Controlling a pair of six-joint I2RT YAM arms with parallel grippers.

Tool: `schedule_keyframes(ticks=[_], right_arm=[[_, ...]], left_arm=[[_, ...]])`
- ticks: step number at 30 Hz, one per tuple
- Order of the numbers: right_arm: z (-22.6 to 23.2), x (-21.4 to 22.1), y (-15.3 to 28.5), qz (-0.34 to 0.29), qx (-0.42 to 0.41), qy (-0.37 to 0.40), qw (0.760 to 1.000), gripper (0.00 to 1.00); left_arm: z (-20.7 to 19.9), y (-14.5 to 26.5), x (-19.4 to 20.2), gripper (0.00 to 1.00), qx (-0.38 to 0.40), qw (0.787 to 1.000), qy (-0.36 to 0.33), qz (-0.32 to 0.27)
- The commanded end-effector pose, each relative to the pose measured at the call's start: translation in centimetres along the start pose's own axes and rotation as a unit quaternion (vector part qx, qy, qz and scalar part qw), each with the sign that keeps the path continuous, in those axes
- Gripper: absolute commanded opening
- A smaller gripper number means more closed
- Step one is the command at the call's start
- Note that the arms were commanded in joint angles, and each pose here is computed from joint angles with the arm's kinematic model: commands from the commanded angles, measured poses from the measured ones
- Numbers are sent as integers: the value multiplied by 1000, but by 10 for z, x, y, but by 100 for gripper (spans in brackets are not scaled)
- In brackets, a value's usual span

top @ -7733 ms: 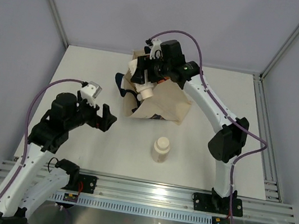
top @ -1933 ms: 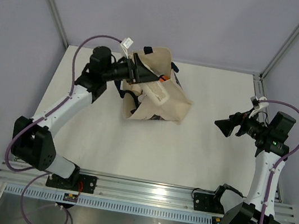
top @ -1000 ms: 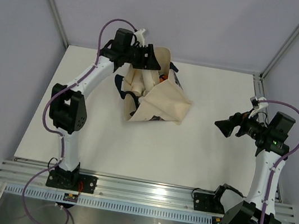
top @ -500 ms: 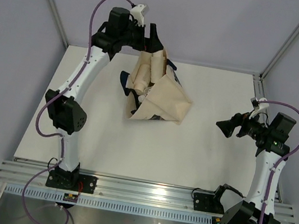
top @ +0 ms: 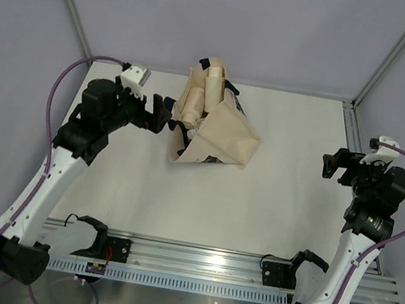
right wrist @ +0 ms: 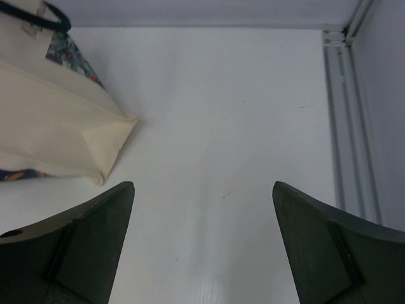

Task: Place the personal care products into the canvas bag

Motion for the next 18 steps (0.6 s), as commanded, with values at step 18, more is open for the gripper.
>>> schedule_keyframes(ticks=[18], right_arm=[[-18, -24, 45, -128, 182, -71, 972, 100]], left_arm=[[-3, 58, 97, 99, -95, 995, -9, -6]])
Point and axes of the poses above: each gripper's point midway between its finger pads, its own y axis back along the fingers, its own z axis along the line the jaws close on, x = y × z, the point moved 4 cm from there along y, back along the fingers, and after that the axes turned 14 degrees about -y, right-handed, at the moved point
